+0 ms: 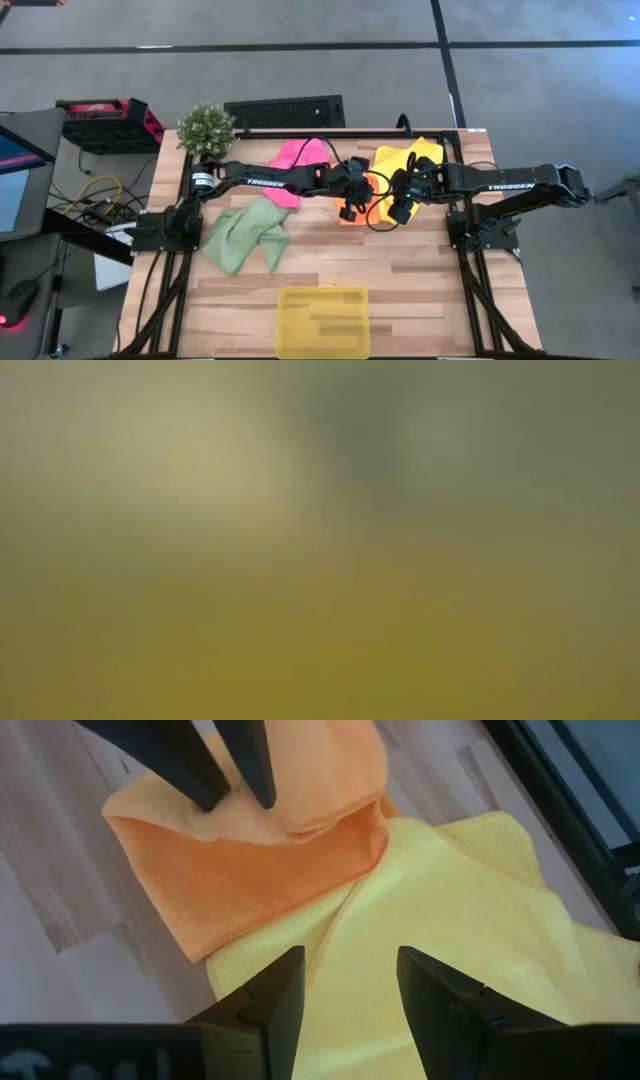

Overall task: Fold microfiber towels
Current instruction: Fold the orange microfiber cloth, then put the orange microfiber cloth into the yellow bin

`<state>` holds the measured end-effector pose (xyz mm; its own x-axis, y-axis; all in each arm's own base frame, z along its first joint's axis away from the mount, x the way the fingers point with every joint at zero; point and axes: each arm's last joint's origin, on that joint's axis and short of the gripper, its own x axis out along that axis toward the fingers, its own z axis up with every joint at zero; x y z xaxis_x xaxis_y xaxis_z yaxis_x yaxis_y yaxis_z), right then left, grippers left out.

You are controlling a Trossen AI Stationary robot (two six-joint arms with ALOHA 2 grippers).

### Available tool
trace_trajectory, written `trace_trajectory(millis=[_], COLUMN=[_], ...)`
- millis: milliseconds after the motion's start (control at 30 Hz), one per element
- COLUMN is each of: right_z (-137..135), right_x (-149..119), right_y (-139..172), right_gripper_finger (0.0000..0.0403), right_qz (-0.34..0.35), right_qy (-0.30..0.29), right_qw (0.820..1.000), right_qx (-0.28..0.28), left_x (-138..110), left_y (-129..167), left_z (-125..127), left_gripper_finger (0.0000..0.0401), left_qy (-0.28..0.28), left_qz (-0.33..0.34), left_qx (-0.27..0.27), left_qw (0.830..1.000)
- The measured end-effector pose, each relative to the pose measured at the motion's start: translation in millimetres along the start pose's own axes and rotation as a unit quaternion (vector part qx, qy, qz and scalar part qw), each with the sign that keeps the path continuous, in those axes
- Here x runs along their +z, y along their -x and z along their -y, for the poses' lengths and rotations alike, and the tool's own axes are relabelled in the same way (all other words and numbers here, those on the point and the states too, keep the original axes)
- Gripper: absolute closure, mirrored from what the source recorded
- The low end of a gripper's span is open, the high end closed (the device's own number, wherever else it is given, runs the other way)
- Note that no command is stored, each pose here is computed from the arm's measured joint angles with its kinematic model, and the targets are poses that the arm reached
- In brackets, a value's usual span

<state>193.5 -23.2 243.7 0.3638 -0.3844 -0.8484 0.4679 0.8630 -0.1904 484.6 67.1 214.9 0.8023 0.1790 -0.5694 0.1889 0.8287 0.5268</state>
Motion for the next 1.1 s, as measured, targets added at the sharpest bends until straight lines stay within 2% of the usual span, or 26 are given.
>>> trace_trajectory(millis=[233, 433, 533, 667, 733, 800, 933, 1100], right_z=[0, -3, -9, -17, -21, -24, -28, -31], right_x=[0, -1, -3, -7, -8, -9, -11, -11], right_y=[0, 1, 3, 7, 9, 10, 12, 13], right_gripper_finger=[0.0219, 0.0219, 0.0219, 0.0219, 0.0219, 0.0219, 0.0219, 0.0219], right_qz=[0.0, 0.0, 0.0, 0.002, 0.004, 0.006, 0.011, 0.016], right_qy=[0.0, 0.029, 0.045, 0.068, 0.077, 0.085, 0.095, 0.101], right_qw=[1.0, 1.0, 0.999, 0.997, 0.997, 0.996, 0.995, 0.994], right_qx=[0.0, 0.007, 0.015, 0.026, 0.031, 0.035, 0.041, 0.046], left_x=[5, 13, 12, -3, -9, -13, -23, -24], left_y=[1, 10, 23, 36, 38, 38, 31, 24], left_z=[6, 17, 22, 33, 37, 42, 59, 64], left_gripper_finger=[0.0269, 0.0253, 0.0255, 0.0257, 0.0257, 0.0257, 0.0258, 0.0258], left_qy=[-0.004, -0.011, -0.03, -0.013, 0.006, 0.004, -0.045, -0.067], left_qz=[0.007, -0.047, -0.092, -0.158, -0.165, -0.166, -0.167, -0.153], left_qx=[-0.003, 0.035, 0.002, -0.111, -0.156, -0.18, -0.189, -0.132], left_qw=[1.0, 0.998, 0.995, 0.981, 0.974, 0.97, 0.967, 0.977])
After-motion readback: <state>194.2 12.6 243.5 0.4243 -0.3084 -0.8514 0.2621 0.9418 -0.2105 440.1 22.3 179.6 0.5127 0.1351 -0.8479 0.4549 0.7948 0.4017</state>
